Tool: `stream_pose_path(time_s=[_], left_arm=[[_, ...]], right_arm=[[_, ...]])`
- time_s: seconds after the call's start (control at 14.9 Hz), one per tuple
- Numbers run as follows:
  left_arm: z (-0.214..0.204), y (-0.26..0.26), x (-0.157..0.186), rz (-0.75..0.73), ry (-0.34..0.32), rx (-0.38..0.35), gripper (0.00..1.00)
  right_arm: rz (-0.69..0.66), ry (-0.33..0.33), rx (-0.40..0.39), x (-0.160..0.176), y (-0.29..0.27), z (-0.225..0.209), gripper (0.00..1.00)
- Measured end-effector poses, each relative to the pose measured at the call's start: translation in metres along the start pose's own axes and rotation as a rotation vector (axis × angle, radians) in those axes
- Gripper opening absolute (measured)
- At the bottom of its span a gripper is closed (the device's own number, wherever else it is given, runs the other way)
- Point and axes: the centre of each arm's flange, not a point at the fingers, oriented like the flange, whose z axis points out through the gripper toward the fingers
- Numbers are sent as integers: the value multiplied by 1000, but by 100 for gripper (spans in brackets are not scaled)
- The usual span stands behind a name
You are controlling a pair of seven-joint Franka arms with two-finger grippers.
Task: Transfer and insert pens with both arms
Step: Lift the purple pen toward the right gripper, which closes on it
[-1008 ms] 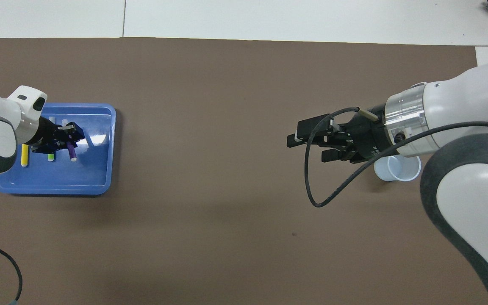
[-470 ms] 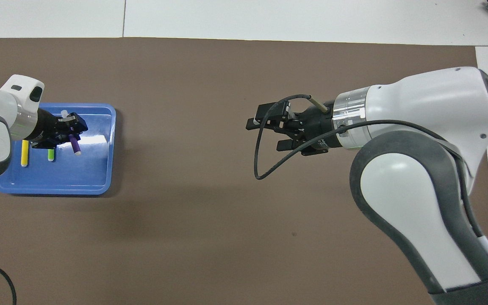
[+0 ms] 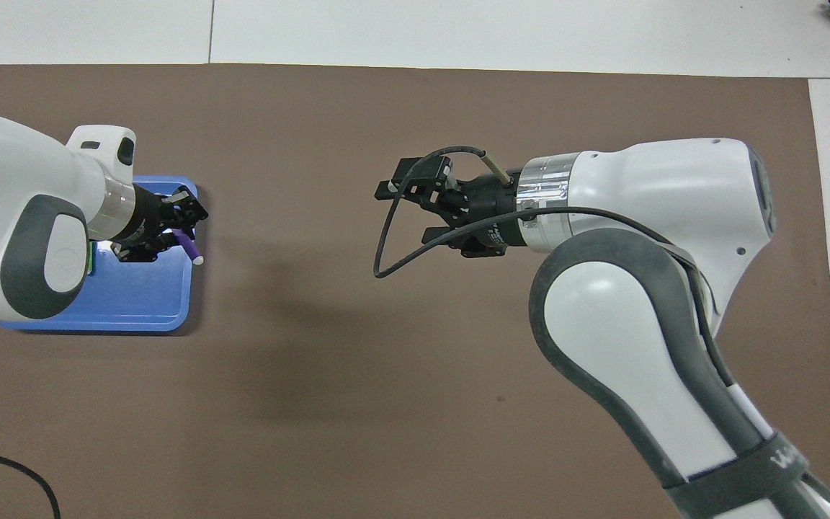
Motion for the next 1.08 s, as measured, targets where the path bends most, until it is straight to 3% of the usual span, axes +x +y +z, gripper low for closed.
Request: stream_pose_path(time_s=[0.2,0.6,1.08], left_arm=[[-18,25,-42,-96,30,21,9],[-54,48,-83,-306,65,-31,9],[-78,70,-118,-393,69,-70,9]], right_arm=[[-114,-19,-83,-5,0,2,100],[-183,-50,-95,-22,-18,26,100],[-236,-32,-83,-42,-36,44,100]])
